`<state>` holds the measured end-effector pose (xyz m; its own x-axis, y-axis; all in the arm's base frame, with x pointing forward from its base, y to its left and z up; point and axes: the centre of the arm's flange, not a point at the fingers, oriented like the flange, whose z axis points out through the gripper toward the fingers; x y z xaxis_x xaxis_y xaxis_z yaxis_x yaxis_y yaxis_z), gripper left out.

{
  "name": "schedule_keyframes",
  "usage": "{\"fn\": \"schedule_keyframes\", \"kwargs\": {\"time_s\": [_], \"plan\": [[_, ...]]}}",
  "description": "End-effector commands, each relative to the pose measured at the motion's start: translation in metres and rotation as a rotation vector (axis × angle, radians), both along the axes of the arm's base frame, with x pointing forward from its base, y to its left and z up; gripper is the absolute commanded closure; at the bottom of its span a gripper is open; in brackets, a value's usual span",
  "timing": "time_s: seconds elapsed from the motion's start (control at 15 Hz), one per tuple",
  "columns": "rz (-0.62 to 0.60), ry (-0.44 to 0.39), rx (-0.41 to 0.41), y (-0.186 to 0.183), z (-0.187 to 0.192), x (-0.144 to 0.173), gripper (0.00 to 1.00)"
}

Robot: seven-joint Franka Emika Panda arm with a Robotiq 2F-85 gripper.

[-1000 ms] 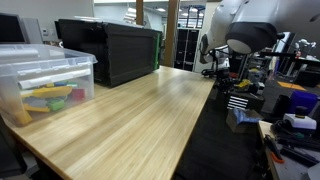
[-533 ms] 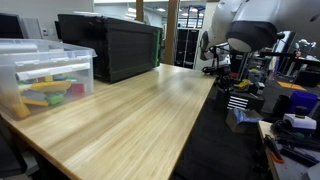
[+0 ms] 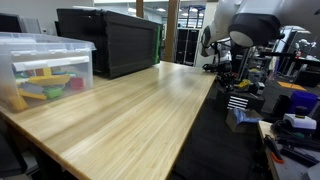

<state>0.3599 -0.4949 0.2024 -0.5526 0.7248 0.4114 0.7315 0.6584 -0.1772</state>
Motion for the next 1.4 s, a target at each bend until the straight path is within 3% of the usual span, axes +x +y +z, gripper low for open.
{"fn": "schedule_keyframes", "kwargs": {"time_s": [0.0, 0.27, 0.93, 1.33], "plan": [[-0.023, -0.034, -0.014, 0.001, -0.031, 0.032, 1.00], [-0.031, -0.046, -0.012, -0.003, -0.028, 0.030, 1.00], [-0.161, -0.247, -0.006, -0.041, -0.010, -0.001, 0.99], [-0.198, -0.310, -0.011, -0.054, -0.003, -0.009, 1.00]]}}
